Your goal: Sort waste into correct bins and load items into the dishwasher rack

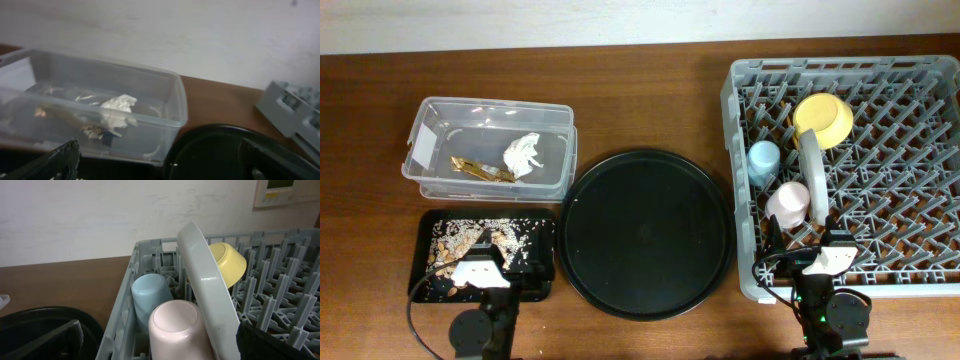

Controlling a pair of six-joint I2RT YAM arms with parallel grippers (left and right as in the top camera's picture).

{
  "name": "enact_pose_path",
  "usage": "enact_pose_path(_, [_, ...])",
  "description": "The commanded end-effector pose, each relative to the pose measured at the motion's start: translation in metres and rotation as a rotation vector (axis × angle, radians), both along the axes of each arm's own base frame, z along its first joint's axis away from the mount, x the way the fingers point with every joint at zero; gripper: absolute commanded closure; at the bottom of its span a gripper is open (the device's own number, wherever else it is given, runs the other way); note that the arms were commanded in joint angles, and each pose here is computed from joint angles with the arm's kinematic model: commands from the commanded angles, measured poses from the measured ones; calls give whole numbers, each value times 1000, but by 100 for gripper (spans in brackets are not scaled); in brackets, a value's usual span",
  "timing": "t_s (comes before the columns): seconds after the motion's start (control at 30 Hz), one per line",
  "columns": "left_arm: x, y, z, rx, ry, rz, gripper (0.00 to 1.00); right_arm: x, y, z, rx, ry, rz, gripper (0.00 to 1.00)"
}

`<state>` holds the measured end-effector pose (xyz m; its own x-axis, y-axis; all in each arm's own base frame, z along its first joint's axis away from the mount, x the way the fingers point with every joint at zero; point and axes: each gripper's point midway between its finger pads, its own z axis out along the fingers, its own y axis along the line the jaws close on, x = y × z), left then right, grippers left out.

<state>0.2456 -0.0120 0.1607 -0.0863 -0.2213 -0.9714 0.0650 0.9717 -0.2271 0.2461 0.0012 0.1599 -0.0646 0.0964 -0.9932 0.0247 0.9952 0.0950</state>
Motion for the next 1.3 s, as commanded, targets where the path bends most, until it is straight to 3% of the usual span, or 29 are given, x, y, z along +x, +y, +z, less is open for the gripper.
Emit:
enact_pose_path(0.0, [-2,-19,-2,259,-32,-95,1,0,-2,-3,-4,6,-5,1])
enact_pose_path(1.27, [-1,-15,-2,268,-30,-73,1,0,-2,-3,-4,6,-6,1])
